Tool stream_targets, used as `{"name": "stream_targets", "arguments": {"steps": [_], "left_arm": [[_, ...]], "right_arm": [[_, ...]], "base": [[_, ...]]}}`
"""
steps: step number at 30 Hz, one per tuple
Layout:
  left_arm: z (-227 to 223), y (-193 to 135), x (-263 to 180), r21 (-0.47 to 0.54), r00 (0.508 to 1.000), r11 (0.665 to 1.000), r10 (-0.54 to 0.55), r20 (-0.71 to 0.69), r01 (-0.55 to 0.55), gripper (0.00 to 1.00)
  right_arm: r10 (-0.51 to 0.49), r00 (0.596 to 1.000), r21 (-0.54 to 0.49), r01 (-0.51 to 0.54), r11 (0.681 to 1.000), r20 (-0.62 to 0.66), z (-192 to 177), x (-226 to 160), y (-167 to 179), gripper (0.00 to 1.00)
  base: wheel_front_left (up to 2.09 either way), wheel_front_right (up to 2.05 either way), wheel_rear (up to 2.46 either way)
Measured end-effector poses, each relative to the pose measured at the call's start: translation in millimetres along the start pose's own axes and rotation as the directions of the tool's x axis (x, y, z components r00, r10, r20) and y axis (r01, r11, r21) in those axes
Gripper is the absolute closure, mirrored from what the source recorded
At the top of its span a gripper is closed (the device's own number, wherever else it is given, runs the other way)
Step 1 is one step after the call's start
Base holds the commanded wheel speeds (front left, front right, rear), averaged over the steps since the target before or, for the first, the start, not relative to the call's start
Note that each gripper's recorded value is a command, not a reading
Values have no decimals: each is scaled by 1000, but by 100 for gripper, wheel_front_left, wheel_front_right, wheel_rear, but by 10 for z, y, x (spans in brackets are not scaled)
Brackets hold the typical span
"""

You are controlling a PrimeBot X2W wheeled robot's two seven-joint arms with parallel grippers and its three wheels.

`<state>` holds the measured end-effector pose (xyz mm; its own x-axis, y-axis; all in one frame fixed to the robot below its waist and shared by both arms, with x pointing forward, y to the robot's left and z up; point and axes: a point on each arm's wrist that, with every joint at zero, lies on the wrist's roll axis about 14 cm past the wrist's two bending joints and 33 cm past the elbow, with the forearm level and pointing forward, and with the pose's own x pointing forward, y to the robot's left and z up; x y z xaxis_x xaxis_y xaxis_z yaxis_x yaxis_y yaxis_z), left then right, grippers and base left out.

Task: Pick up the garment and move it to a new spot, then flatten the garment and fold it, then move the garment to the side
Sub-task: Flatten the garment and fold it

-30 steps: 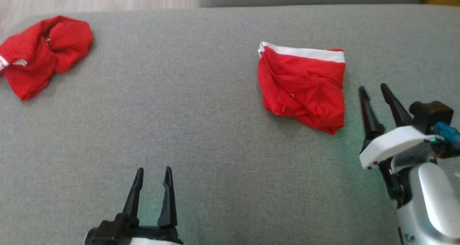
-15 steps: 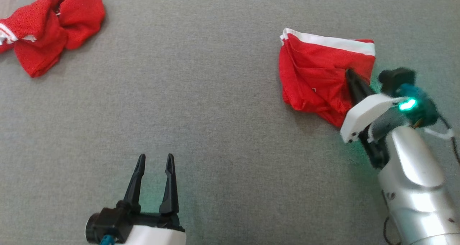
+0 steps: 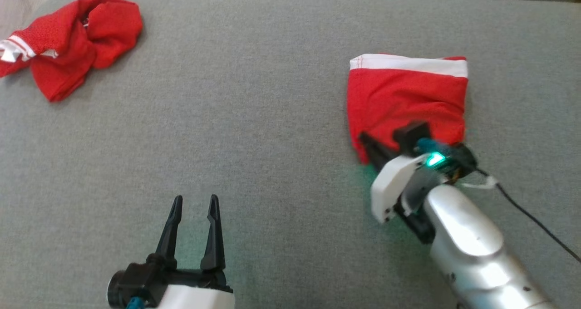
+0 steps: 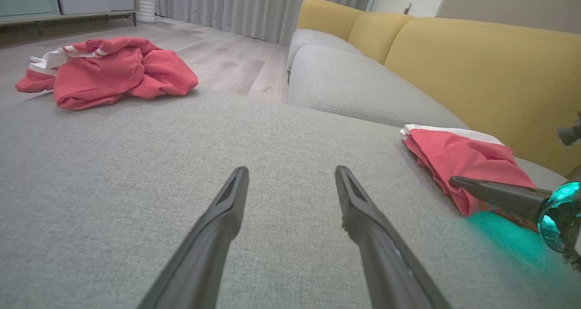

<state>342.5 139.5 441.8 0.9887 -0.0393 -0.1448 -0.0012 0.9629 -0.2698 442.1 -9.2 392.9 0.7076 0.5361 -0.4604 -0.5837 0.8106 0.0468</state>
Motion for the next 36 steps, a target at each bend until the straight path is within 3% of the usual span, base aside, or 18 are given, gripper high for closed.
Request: {"name": "stream_targets", "arguments": {"steps": [6,12,13,14,15,22,26,36], "left_arm": [[77,-11,-7,3,1000,1000,-3,26,3,0],[160,74,-133,6,998,1000,16,57,-17,0],[173,90,-156,7,998,1000,20,62,-21,0],[191,105,-176,10,997,1000,23,69,-24,0],[210,99,-191,17,997,1000,17,76,-19,0],[283,29,-246,59,994,998,-39,104,33,0],[217,88,-332,66,996,997,-33,86,28,0],[182,103,-367,68,996,997,-40,76,35,0]], "right_arm": [[59,998,8,-59,998,-30,-83,-135,269,100],[-43,977,52,33,998,210,450,-465,6,100],[-75,967,52,64,997,242,500,-554,-89,95],[-111,955,54,100,994,274,540,-656,-193,53],[-151,941,64,138,988,303,567,-770,-300,0],[-368,830,152,335,930,419,482,-1487,-785,0],[-444,782,199,397,896,438,297,-1793,-871,0],[-514,783,272,440,856,350,-228,-1984,-807,0]], "base": [[0,0,0],[0,0,0],[0,0,0],[0,0,0],[0,0,0],[0,0,0],[0,0,0],[0,0,0]]}}
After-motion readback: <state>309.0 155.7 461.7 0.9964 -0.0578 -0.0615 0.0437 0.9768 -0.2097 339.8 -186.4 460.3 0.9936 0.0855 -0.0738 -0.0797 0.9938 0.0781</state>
